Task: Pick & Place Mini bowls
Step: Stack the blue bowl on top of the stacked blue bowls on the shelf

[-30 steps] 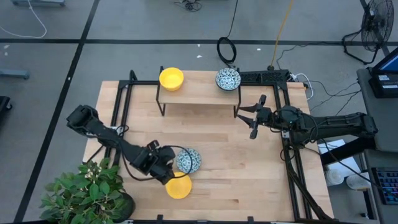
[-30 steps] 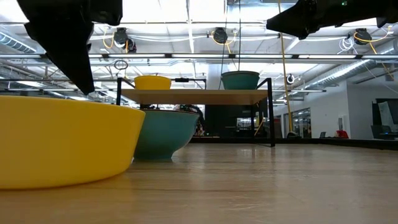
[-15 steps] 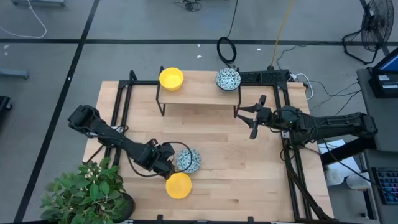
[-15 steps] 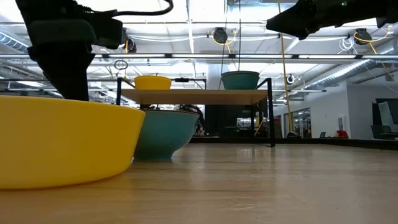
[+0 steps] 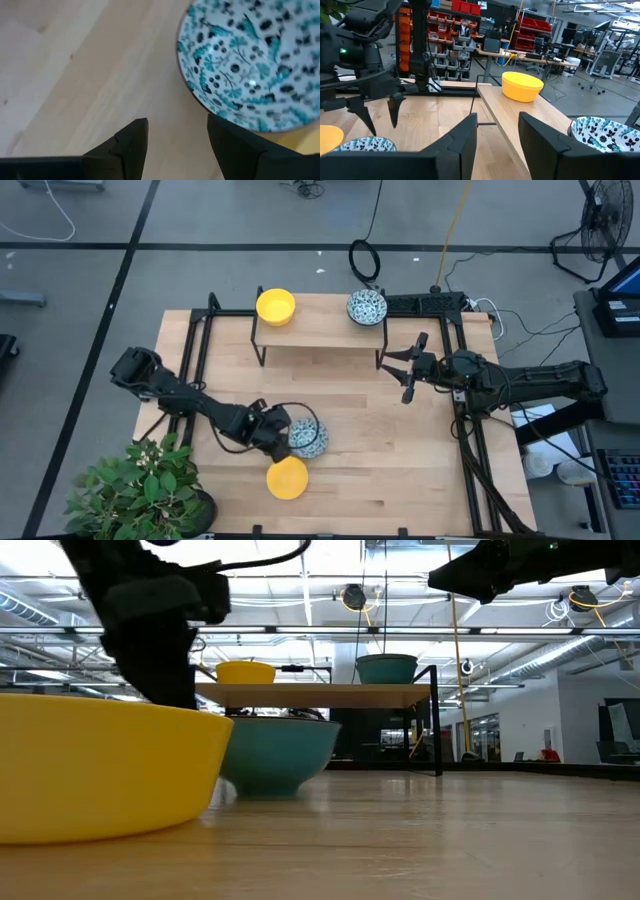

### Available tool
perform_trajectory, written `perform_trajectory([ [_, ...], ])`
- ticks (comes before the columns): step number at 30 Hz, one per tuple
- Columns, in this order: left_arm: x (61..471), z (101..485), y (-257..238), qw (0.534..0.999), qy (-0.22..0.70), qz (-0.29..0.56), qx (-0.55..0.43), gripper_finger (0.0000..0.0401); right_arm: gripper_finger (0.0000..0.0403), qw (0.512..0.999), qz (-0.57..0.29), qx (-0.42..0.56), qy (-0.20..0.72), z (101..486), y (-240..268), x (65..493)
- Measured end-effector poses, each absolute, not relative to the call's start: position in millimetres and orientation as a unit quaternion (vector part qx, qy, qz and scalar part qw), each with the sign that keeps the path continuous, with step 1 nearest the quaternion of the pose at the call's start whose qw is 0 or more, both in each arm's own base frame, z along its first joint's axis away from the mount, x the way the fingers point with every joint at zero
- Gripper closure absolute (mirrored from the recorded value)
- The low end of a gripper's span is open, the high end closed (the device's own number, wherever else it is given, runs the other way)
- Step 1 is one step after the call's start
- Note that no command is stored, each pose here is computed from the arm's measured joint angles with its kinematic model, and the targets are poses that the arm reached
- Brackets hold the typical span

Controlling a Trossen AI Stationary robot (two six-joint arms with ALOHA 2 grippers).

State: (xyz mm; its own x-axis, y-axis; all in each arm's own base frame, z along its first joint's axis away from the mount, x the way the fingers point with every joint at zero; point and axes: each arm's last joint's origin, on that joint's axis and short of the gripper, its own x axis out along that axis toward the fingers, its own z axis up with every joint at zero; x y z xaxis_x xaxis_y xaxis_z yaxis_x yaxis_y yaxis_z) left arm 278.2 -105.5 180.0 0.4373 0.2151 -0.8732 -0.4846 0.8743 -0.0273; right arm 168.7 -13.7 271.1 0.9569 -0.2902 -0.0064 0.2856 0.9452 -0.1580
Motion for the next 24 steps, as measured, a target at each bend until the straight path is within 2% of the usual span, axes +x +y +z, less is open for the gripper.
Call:
perform_trajectory([
  [14, 301.7, 188.9, -84.6, 0.884, 0.409, 0.208, -0.092, 0.0192, 0.0273, 0.986, -0.146, -0.078, 0.015, 271.1, -13.7, 168.7],
  [19, 301.4, 186.6, -83.9, 0.872, 0.448, 0.156, -0.124, 0.0192, 0.0273, 0.986, -0.146, -0.078, 0.015, 271.1, -13.7, 168.7],
  [22, 300.2, 185.5, -87.0, 0.855, 0.472, 0.124, -0.176, 0.0192, 0.0273, 0.986, -0.146, -0.078, 0.015, 271.1, -13.7, 168.7],
  [24, 299.4, 185.0, -88.0, 0.841, 0.476, 0.133, -0.220, 0.0192, 0.0273, 0.986, -0.146, -0.078, 0.015, 271.1, -13.7, 168.7],
])
